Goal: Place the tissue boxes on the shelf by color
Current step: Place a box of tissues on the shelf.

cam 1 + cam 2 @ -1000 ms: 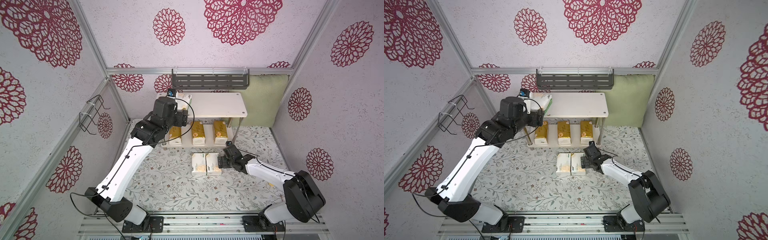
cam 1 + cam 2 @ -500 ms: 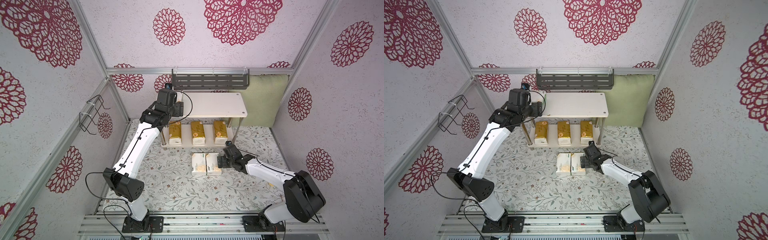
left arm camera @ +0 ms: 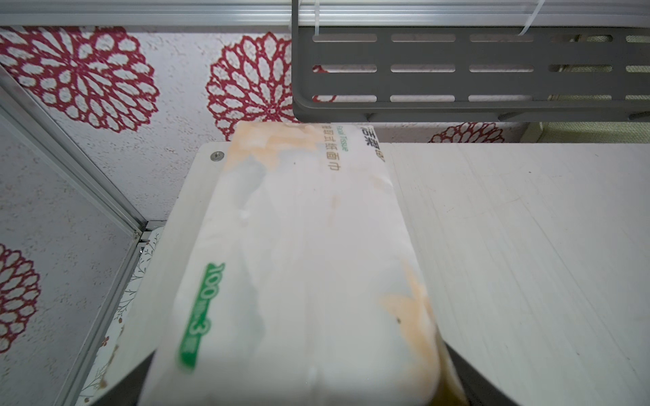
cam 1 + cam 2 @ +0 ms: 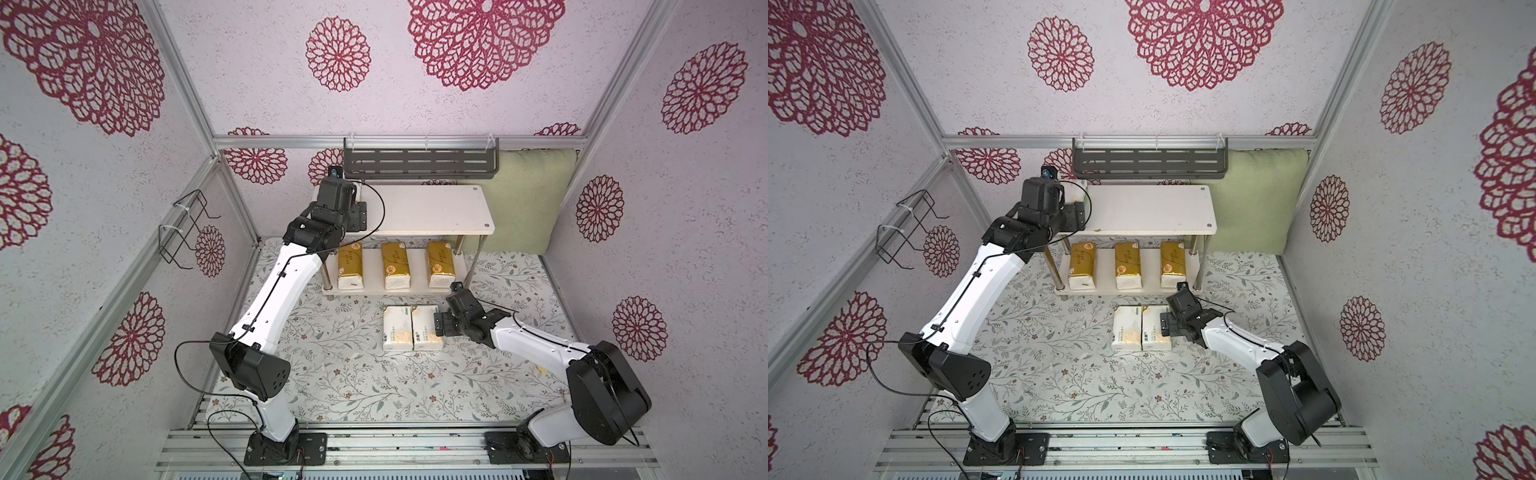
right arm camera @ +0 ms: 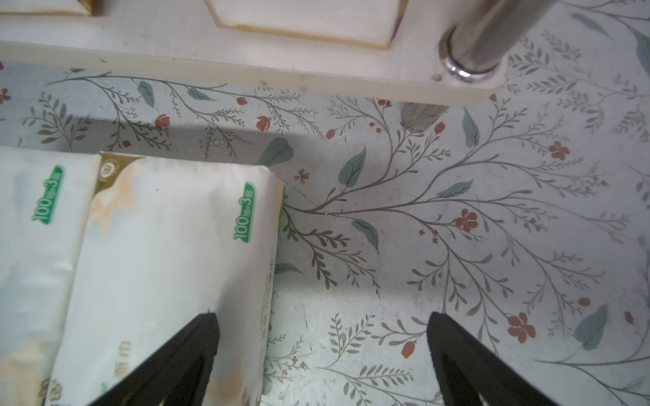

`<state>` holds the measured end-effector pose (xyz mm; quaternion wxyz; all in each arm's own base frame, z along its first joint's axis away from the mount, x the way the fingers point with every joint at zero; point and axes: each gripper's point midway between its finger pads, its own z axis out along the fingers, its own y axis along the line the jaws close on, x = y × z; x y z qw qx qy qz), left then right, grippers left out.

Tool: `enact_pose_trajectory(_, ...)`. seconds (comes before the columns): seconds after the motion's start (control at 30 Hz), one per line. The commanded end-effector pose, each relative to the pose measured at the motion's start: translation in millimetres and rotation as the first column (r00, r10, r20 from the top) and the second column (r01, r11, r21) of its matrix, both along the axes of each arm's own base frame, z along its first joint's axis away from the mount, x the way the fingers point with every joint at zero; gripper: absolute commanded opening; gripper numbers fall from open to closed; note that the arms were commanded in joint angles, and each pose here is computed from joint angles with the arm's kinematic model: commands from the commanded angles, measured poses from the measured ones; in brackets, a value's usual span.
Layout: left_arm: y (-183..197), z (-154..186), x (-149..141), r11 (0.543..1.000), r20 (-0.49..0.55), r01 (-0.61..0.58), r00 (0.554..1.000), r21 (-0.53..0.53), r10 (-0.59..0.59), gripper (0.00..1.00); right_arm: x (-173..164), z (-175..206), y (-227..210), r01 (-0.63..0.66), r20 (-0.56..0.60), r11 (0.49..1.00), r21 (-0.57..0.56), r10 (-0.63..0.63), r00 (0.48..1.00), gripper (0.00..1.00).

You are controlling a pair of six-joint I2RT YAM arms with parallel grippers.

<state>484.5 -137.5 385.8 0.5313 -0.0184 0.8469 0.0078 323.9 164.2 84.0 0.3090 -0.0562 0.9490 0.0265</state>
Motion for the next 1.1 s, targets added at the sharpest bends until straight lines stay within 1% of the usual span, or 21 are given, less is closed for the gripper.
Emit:
enact_pose_trajectory(0.0,-5,-3,9,1.000,0.016,0.004,1.000,-0.011,-0.004,0.92,1,11,3,0.005,0.020,1.000,0.025,-0.005,1.000,0.99)
enact_pose_trajectory(0.13,-6,-6,12,1.000,0.014,0.010,1.000,-0.009,-0.010,0.93,1,12,3,0.005,0.023,1.000,0.026,-0.005,1.000,0.99)
enact_pose_trajectory(0.47,-5,-11,13,1.000,0.004,0.008,1.000,0.001,-0.008,1.00,0,11,3,0.004,0.022,1.000,0.024,-0.005,1.000,0.99)
enact_pose_trajectory(0.53,-5,-10,12,1.000,0.007,0.008,1.000,-0.002,-0.008,0.97,0,11,3,0.004,0.021,1.000,0.024,-0.004,1.000,0.99)
enact_pose_trajectory(0.83,-5,-8,11,1.000,0.014,0.008,1.000,-0.008,-0.008,0.97,0,11,4,0.001,0.021,1.000,0.025,-0.002,1.000,0.99)
enact_pose_trajectory(1.07,-4,1,8,1.000,0.036,0.011,0.999,-0.017,-0.010,0.97,0,9,5,0.000,0.017,1.000,0.025,0.000,1.000,0.99)
